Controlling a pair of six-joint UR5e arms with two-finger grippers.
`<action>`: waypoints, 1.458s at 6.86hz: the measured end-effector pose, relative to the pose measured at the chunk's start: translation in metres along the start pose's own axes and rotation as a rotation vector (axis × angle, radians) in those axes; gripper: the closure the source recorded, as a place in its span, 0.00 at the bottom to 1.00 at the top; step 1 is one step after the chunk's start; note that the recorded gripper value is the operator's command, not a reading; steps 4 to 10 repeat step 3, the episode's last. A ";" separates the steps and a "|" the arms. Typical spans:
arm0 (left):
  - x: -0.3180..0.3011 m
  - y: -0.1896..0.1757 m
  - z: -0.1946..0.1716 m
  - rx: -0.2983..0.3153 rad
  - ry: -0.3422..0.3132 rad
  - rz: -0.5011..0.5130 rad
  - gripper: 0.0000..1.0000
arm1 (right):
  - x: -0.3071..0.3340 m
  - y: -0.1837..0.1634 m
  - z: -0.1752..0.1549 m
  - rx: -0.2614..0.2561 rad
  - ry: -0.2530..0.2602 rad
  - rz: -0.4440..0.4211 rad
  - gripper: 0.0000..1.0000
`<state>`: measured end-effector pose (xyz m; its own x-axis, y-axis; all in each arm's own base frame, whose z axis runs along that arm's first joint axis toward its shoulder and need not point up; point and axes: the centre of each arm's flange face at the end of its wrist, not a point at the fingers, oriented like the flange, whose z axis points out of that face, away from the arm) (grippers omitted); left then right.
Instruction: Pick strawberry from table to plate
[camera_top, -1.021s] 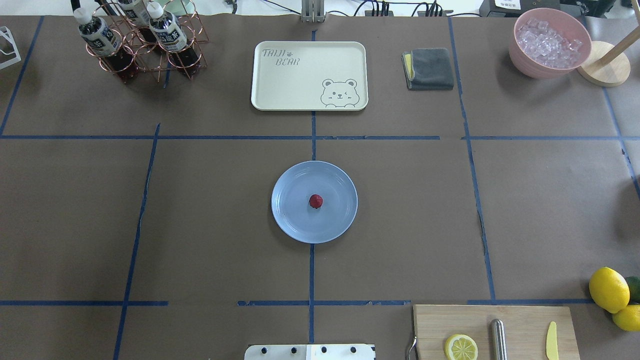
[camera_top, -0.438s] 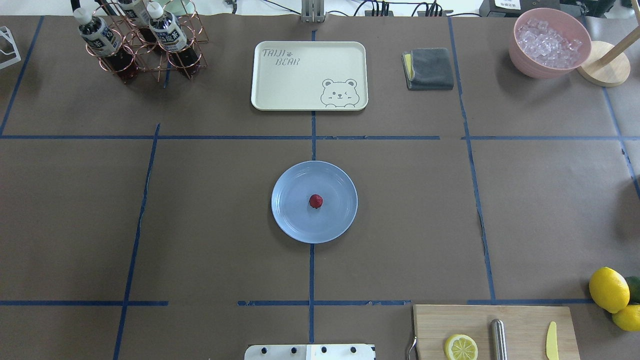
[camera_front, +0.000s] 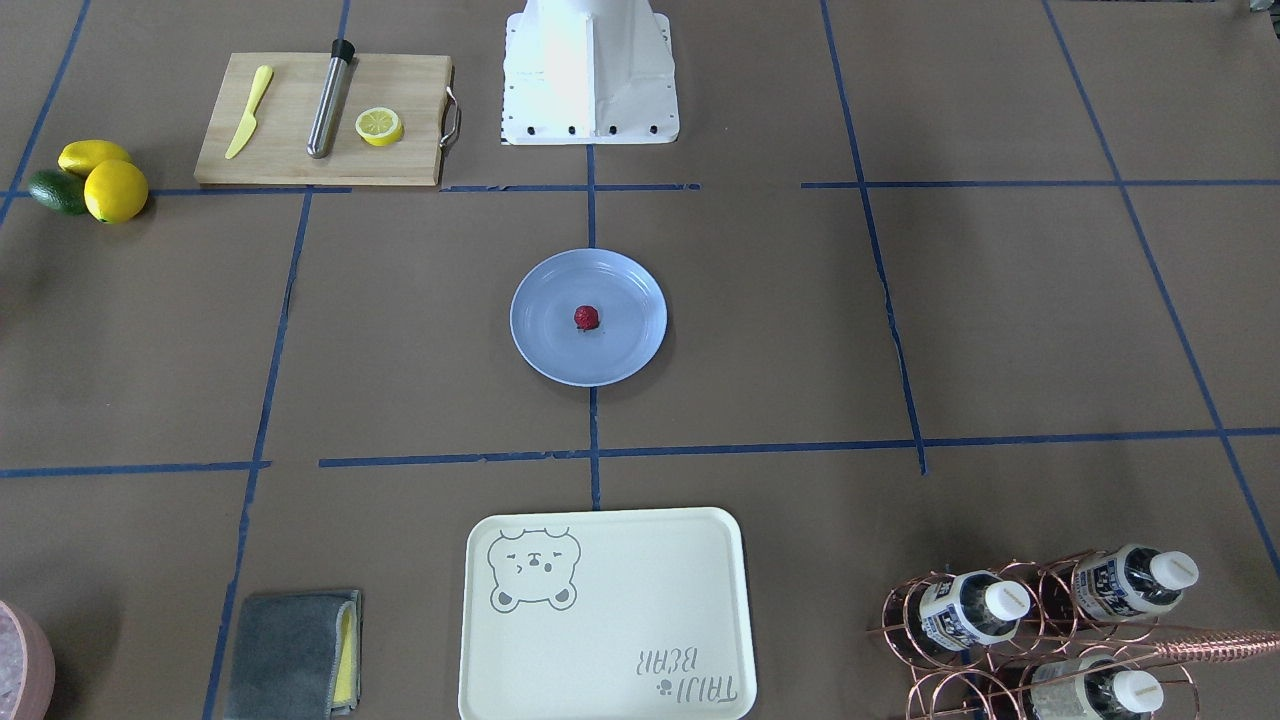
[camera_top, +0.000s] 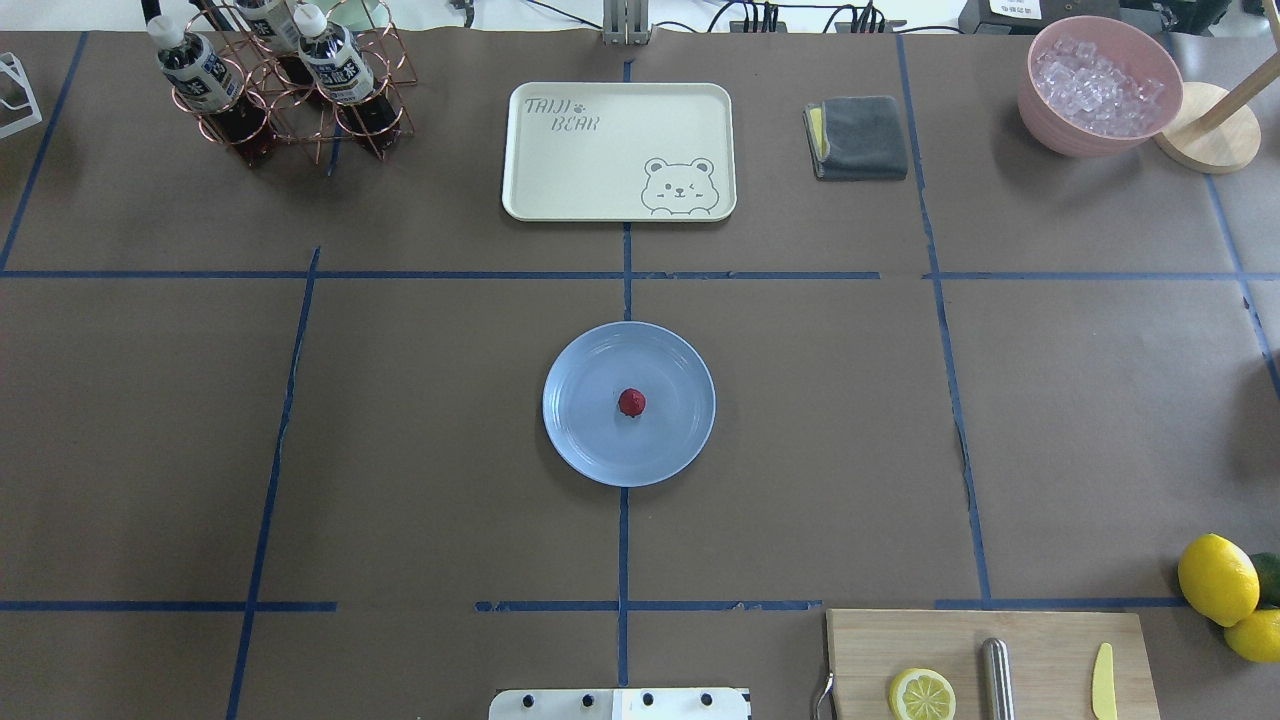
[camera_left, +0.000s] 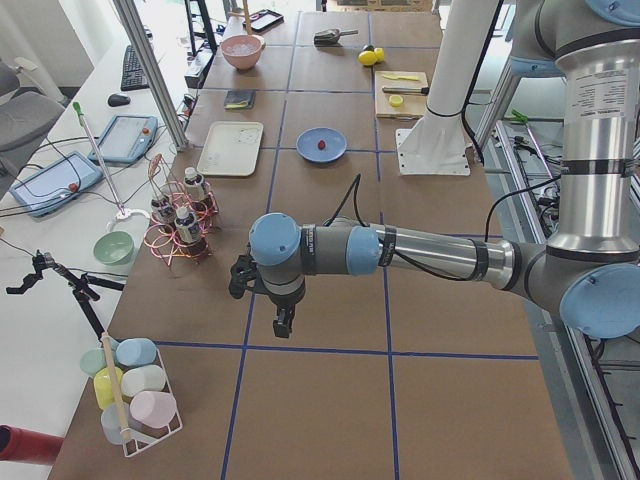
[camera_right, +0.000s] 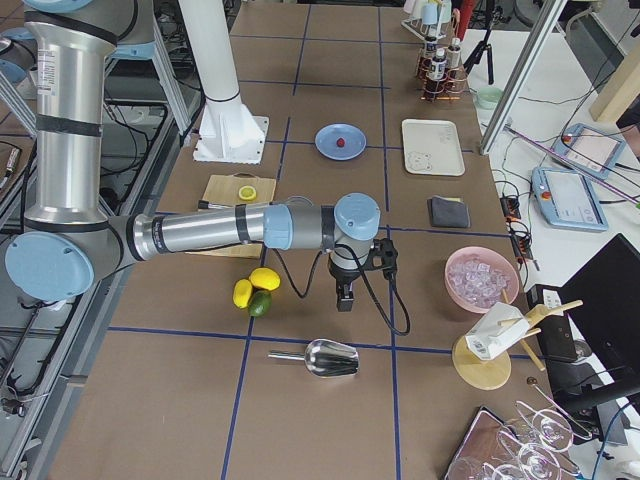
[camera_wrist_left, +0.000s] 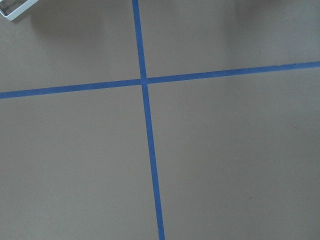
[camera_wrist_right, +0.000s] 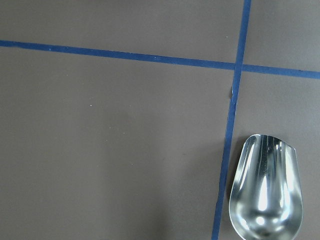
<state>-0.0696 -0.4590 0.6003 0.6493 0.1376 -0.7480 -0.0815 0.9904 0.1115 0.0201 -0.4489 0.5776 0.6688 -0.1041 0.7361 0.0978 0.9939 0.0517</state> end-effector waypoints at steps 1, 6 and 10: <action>-0.001 0.000 0.001 0.000 -0.001 0.006 0.00 | -0.003 0.000 -0.002 0.004 -0.008 -0.001 0.00; -0.003 -0.001 -0.002 0.001 -0.040 0.015 0.00 | -0.009 0.006 -0.007 0.014 -0.029 -0.006 0.00; -0.003 -0.001 -0.002 0.001 -0.040 0.015 0.00 | -0.009 0.006 -0.007 0.014 -0.029 -0.006 0.00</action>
